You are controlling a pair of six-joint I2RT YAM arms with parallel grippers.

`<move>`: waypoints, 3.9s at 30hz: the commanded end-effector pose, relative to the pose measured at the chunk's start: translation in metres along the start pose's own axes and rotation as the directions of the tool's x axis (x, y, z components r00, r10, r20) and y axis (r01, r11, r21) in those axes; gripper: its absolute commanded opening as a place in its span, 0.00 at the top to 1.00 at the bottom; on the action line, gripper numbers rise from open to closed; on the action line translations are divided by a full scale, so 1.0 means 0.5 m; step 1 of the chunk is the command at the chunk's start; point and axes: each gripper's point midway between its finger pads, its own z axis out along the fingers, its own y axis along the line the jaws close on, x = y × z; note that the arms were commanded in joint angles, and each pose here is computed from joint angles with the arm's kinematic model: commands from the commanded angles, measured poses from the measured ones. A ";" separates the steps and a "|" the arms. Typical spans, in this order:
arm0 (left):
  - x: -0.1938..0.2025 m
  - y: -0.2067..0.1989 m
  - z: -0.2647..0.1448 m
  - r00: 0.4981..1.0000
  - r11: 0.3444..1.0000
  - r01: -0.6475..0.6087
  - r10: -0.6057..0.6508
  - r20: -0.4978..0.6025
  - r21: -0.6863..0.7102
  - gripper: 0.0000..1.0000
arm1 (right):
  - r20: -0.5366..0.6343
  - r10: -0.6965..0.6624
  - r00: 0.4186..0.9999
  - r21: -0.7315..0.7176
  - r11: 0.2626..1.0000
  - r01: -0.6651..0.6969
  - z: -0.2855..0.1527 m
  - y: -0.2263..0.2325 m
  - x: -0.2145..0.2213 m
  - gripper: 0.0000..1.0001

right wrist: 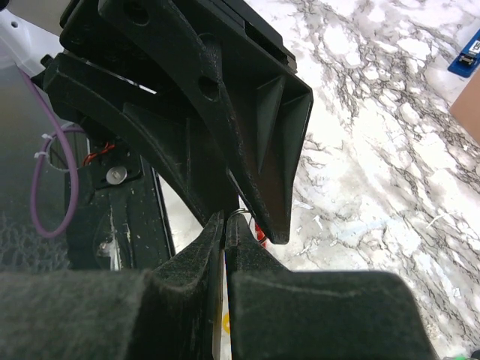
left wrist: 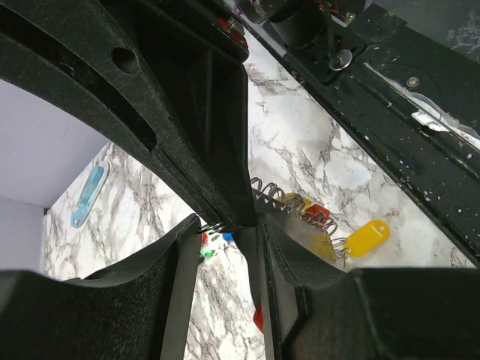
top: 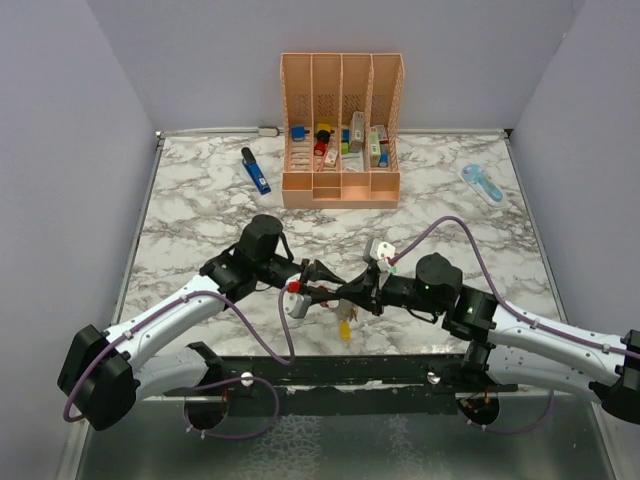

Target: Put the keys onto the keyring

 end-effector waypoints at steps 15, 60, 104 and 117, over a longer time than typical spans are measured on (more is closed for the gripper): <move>-0.016 0.008 0.004 0.999 1.000 -0.030 0.029 0.035 0.008 0.88 | 0.125 -0.004 0.992 0.043 0.999 -0.002 -0.023 -0.006 -0.077 0.99; 0.032 0.128 -0.020 0.806 0.759 0.547 -0.591 -0.024 -0.353 1.00 | 0.093 0.064 0.994 0.495 0.863 -0.102 -0.113 -0.152 -0.042 0.37; -0.099 0.116 -0.002 0.755 0.762 0.647 -0.634 0.168 -0.031 1.00 | 0.324 -0.039 0.945 0.219 0.975 -0.035 -0.020 -0.078 -0.004 0.56; -0.083 0.122 0.002 0.717 0.720 0.692 -0.675 0.172 -0.054 0.98 | 0.354 -0.053 0.934 0.203 0.979 -0.022 0.004 -0.079 -0.013 0.86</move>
